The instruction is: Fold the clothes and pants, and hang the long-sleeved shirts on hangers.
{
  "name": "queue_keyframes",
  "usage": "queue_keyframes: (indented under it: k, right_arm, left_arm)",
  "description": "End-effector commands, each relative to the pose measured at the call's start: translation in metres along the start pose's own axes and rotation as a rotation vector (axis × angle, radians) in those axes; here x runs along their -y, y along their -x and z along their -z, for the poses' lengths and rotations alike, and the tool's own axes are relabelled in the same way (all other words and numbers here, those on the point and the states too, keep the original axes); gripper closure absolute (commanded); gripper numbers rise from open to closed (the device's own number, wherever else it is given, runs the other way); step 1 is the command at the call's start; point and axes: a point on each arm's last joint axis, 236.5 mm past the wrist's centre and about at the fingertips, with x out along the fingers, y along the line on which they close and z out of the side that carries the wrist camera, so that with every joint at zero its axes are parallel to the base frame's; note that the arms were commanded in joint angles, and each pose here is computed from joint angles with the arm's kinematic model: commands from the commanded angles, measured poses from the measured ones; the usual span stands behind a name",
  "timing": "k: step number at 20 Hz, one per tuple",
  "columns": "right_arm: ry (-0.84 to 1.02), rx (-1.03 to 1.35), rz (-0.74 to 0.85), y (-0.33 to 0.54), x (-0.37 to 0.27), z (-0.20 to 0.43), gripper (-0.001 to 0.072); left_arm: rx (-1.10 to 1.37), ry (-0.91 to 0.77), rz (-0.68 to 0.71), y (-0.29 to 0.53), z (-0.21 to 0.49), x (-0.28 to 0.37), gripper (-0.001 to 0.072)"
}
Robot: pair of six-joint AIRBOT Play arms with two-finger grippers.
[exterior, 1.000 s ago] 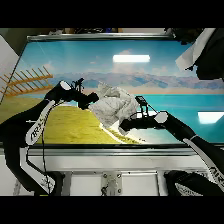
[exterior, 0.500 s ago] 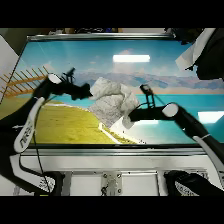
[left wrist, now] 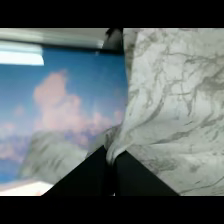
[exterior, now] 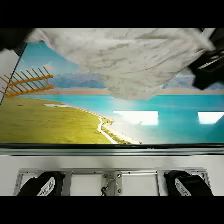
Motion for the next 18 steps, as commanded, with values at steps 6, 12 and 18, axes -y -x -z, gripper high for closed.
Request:
queue_keyframes:
  k: [6,12,18]
  right_arm:
    - [-0.164,0.103,-0.004,0.073,-0.032,-0.038,0.0686]
    - [-0.438,-0.497,-0.056,-0.007,-0.017,0.096,0.0686]
    - [-0.482,-0.787,0.140,-0.133,0.083,0.226,0.0686]
  left_arm:
    - [0.296,-0.190,0.041,0.120,-0.041,0.096,0.0696]
    - [-0.031,0.064,-0.056,0.006,0.053,-0.023,0.0697]
    - [-0.264,0.132,-0.086,-0.167,0.143,-0.129,0.0697]
